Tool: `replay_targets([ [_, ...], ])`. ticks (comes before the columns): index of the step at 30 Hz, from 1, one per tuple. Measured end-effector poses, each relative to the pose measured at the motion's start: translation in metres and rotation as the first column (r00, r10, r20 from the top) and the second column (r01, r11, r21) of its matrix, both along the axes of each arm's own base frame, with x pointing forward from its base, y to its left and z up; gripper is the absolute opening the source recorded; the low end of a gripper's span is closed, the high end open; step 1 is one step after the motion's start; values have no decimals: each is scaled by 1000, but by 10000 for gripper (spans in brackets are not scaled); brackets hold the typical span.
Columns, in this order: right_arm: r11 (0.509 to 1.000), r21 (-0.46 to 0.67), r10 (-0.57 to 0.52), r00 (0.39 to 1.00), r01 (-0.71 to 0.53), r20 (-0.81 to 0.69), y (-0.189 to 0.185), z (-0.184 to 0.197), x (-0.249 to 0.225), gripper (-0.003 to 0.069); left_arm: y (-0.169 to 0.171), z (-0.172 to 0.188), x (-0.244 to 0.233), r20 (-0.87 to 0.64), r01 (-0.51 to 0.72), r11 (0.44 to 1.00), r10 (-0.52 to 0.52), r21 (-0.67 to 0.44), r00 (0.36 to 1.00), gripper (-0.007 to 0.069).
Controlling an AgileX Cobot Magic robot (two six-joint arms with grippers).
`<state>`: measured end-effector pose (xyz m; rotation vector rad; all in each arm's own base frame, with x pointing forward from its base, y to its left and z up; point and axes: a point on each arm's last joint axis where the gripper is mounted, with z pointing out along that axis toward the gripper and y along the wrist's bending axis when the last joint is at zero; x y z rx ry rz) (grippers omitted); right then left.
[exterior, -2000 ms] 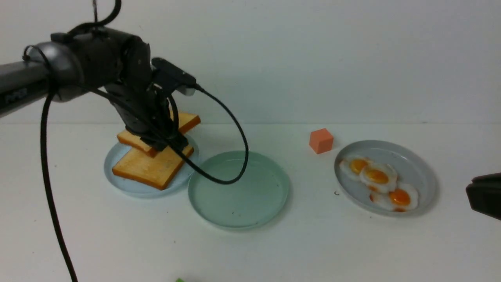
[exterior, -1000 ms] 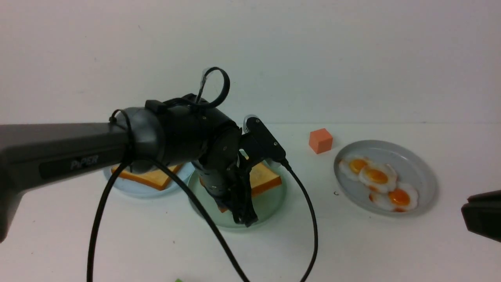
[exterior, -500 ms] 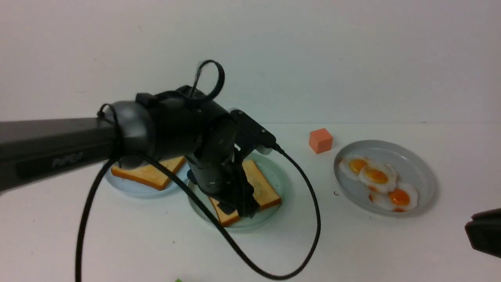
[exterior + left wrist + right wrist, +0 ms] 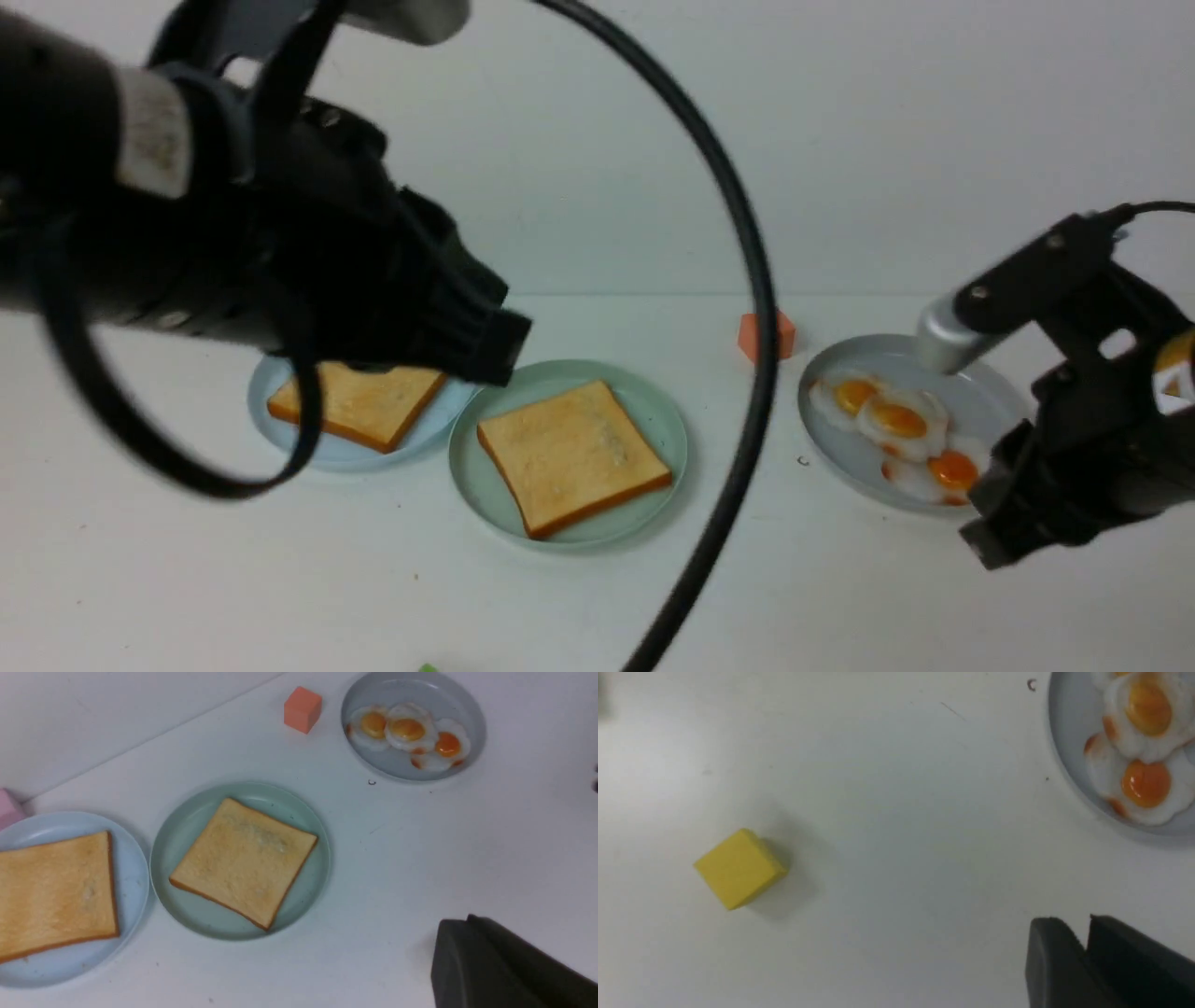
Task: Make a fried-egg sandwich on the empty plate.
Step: Use the right arm to grab a fried egg
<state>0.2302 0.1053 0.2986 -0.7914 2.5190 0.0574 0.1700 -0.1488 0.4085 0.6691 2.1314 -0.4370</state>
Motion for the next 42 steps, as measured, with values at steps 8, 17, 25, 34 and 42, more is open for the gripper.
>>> replay_targets([
  [8,995,-48,-88,996,86,-36,-8,-39,80,249,37,-18,-44,30,7,999,-6,-54,1000,-13],
  [17,991,-130,36,999,-41,-39,4,-94,127,461,56,-7,-66,161,44,991,-23,-128,987,-13],
  [25,968,-231,105,994,-98,15,4,-124,146,461,57,-6,-67,176,53,991,-31,-119,984,-13],
  [34,937,-326,160,984,-128,74,0,-127,155,323,57,-6,-68,174,55,991,-34,-122,984,-13],
  [42,957,-278,111,990,-82,88,3,-127,155,290,57,-6,-68,173,56,991,-34,-123,984,-13],
])
